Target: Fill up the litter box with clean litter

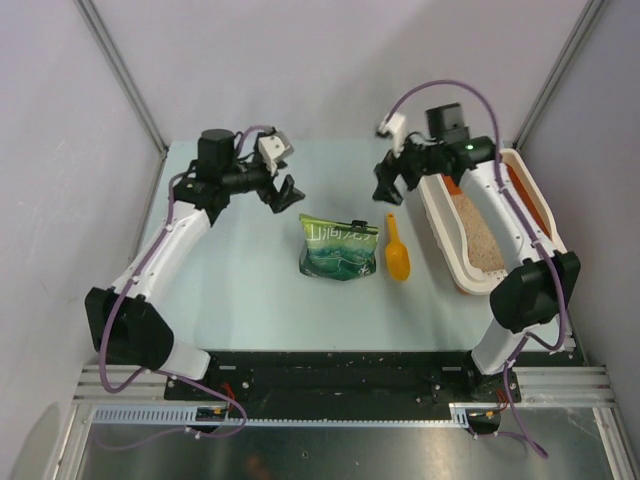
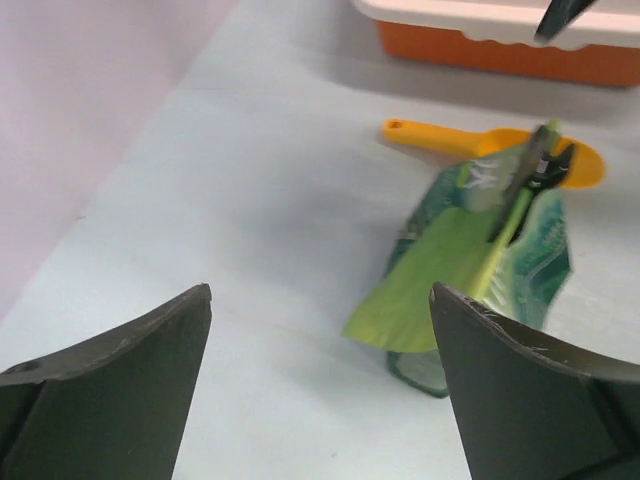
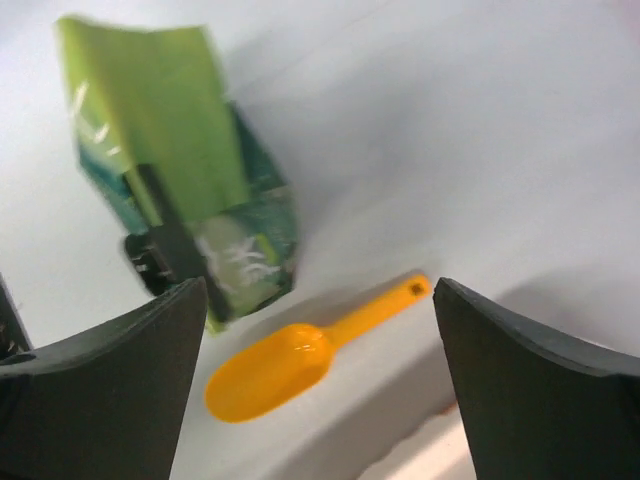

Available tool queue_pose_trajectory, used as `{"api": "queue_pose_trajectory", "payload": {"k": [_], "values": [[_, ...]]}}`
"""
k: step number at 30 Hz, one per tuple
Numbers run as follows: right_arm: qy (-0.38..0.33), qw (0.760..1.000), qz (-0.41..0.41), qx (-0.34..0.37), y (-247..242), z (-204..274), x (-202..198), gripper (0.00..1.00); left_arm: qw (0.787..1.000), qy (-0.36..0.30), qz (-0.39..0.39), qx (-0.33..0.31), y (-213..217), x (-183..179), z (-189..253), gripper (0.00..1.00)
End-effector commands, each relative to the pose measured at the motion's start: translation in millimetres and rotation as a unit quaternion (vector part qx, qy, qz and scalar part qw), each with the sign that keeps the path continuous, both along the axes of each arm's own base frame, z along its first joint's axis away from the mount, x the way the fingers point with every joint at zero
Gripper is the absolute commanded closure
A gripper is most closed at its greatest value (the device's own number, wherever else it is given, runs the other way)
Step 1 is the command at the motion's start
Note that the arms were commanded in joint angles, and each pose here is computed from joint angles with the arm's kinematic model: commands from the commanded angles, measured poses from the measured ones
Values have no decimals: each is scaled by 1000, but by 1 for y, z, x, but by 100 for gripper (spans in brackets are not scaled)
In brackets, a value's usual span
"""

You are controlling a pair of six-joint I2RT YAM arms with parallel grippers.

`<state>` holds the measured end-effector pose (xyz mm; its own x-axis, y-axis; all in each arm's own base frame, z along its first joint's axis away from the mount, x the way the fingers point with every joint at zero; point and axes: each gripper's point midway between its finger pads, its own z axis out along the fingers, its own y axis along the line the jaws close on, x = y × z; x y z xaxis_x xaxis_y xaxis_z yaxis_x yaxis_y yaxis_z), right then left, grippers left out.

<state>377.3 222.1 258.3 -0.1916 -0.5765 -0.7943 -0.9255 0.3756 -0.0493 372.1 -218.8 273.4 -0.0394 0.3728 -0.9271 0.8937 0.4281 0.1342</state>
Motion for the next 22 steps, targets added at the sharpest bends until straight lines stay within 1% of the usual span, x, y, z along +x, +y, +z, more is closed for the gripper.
{"api": "queue_pose_trajectory", "payload": {"k": [1,2,3,4,5,6,8,9,10,12,13,16,20,21,22], "values": [[-31,983,-132,126,-23,79,38,0,994,-42,103,-12,32,19,50,0],[-32,977,-163,133,-30,82,46,0,992,-42,119,-9,37,24,50,0],[-49,967,-221,117,-45,81,61,0,990,-43,136,-7,43,28,51,0],[-61,959,-254,112,-53,83,71,0,986,-39,164,-4,50,35,49,0],[-53,946,-300,114,-60,80,79,0,984,-37,176,-4,54,38,48,0],[-73,920,-375,89,-82,76,93,0,981,-41,188,-5,57,42,49,0],[-64,895,-435,71,-94,65,102,0,974,-34,225,-4,67,49,42,0],[-74,871,-484,46,-109,60,105,0,970,-35,239,-7,70,54,42,0],[-68,864,-498,33,-113,53,103,0,966,-18,257,-14,72,57,35,0],[-59,856,-513,20,-115,40,101,0,956,-7,293,-22,80,65,28,0],[-61,858,-509,24,-110,39,101,0,952,11,305,-28,80,66,20,0],[-70,867,-494,22,-92,41,97,0,946,23,319,-44,80,70,17,0],[-104,867,-487,20,-81,56,104,0,940,-3,338,-50,86,77,34,0],[-110,863,-492,27,-81,62,106,0,933,-14,356,-47,93,82,39,0],[-128,856,-499,52,-81,86,115,0,930,-38,361,-50,97,86,57,0]]}}
